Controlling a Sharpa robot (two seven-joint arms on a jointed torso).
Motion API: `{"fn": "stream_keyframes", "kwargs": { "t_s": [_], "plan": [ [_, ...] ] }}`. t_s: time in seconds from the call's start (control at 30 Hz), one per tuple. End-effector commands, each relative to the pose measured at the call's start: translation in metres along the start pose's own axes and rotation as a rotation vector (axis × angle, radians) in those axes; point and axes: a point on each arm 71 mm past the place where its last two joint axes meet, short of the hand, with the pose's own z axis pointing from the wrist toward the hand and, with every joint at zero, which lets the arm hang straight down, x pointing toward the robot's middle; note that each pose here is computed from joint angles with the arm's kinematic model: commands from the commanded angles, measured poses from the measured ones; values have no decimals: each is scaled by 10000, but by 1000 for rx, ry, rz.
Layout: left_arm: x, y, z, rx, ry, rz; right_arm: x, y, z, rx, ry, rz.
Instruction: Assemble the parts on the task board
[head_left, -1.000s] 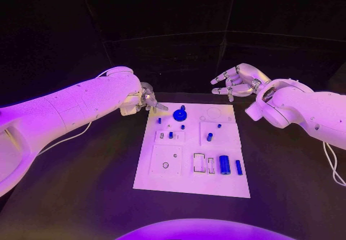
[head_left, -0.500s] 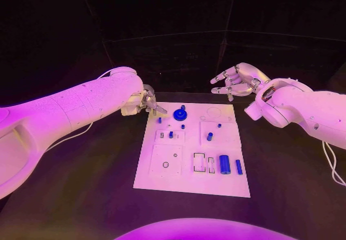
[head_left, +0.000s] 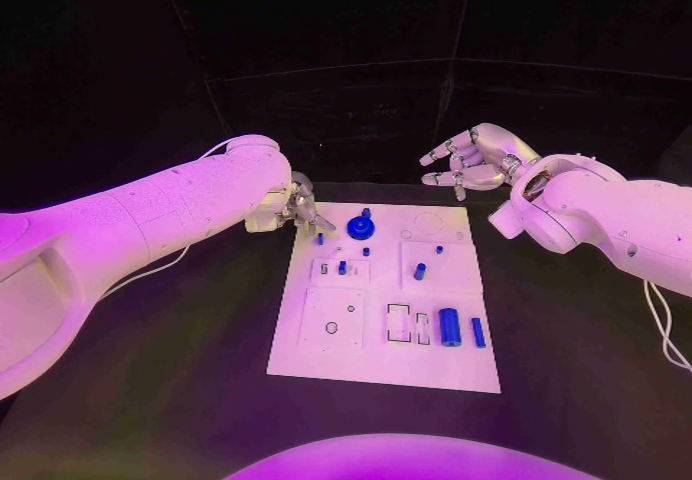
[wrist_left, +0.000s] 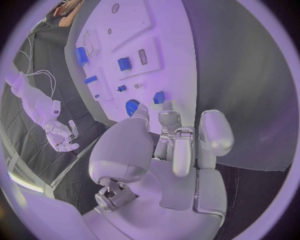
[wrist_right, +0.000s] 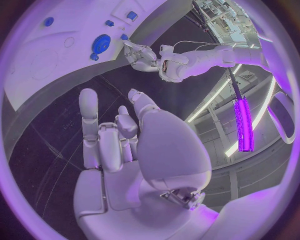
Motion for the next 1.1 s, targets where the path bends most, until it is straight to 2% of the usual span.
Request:
{"fn": "stream_keyframes", "kwargs": {
  "t_s": [0.03, 0.5, 1.1],
  "plan": [
    [13, -1, 4, -2, 21, 20, 6, 29, 6, -14, 5, 5],
    [58, -15, 25, 0, 25, 25, 8, 31, 13, -17, 5, 5],
    [70, -32, 27, 15, 27, 25, 12, 32, 17, -17, 7, 5]
  ]
}}
